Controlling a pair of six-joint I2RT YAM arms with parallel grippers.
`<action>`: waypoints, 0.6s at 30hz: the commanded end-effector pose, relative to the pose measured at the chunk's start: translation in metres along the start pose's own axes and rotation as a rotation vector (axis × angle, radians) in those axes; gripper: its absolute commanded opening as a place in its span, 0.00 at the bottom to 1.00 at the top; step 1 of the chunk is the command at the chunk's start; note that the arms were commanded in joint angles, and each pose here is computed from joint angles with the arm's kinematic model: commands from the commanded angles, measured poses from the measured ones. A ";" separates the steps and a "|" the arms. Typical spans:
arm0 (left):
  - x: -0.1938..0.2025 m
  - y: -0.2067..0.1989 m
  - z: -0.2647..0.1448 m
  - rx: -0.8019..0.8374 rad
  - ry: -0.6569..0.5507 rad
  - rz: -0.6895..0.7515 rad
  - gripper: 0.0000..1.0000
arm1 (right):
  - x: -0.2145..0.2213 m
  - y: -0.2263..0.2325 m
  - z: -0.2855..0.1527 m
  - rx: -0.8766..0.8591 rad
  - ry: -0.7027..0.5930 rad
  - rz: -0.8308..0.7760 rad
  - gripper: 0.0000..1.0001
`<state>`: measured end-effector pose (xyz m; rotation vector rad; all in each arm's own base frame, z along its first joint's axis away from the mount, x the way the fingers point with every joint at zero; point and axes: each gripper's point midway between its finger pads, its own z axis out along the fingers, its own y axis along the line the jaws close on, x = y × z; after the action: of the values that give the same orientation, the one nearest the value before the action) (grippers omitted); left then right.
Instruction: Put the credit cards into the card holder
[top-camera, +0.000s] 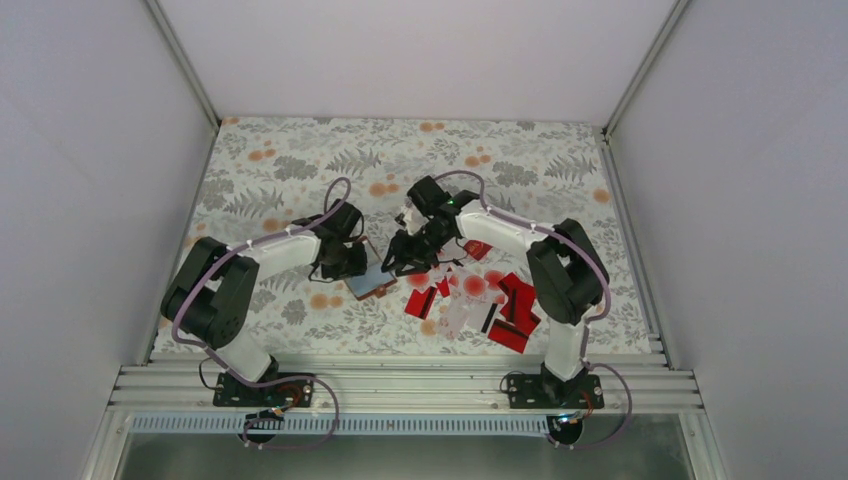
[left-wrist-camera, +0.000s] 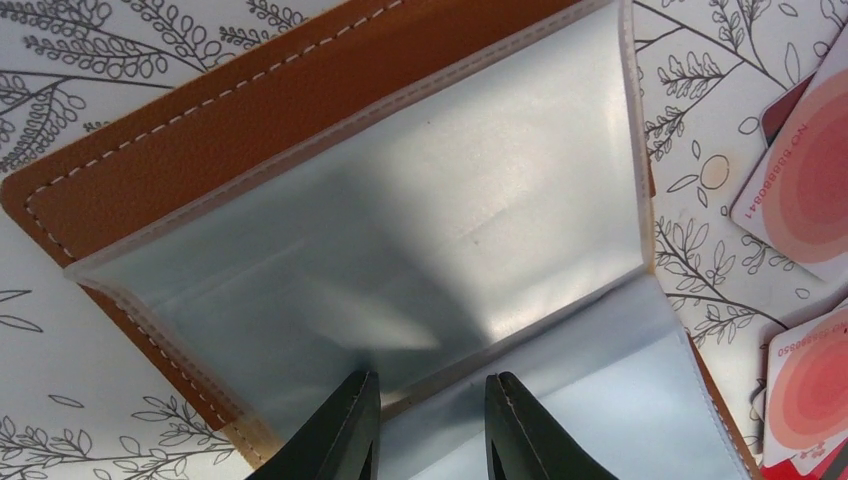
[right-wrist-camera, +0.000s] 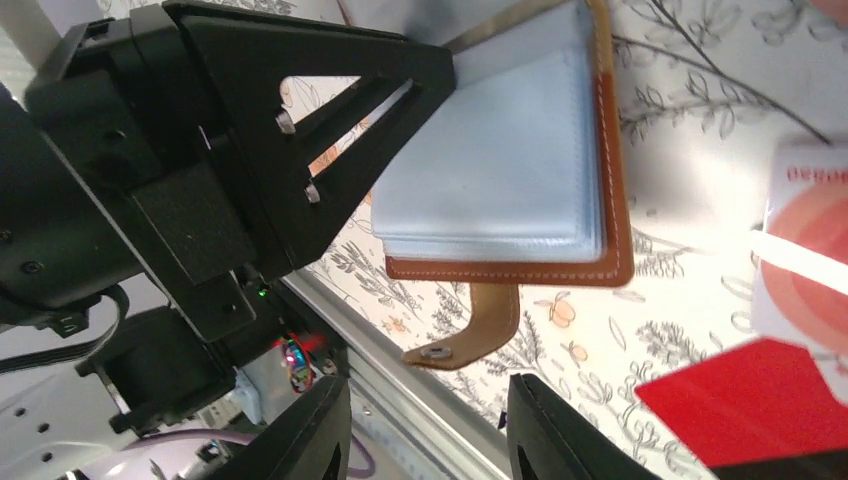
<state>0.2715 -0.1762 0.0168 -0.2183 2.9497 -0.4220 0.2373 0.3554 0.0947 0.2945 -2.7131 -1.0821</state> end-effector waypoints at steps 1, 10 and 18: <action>0.047 0.028 0.017 -0.098 0.162 -0.093 0.28 | 0.012 0.004 0.004 -0.023 0.007 0.240 0.41; 0.046 0.022 0.023 -0.068 0.166 -0.090 0.28 | 0.024 0.019 0.050 -0.003 0.116 0.300 0.41; 0.047 0.019 0.020 -0.040 0.158 -0.078 0.28 | 0.021 -0.009 0.088 0.053 0.142 0.352 0.37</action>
<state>0.2724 -0.1779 0.0167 -0.2974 2.9351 -0.4436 0.1944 0.3964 0.0482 -0.0599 -2.5350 -0.9038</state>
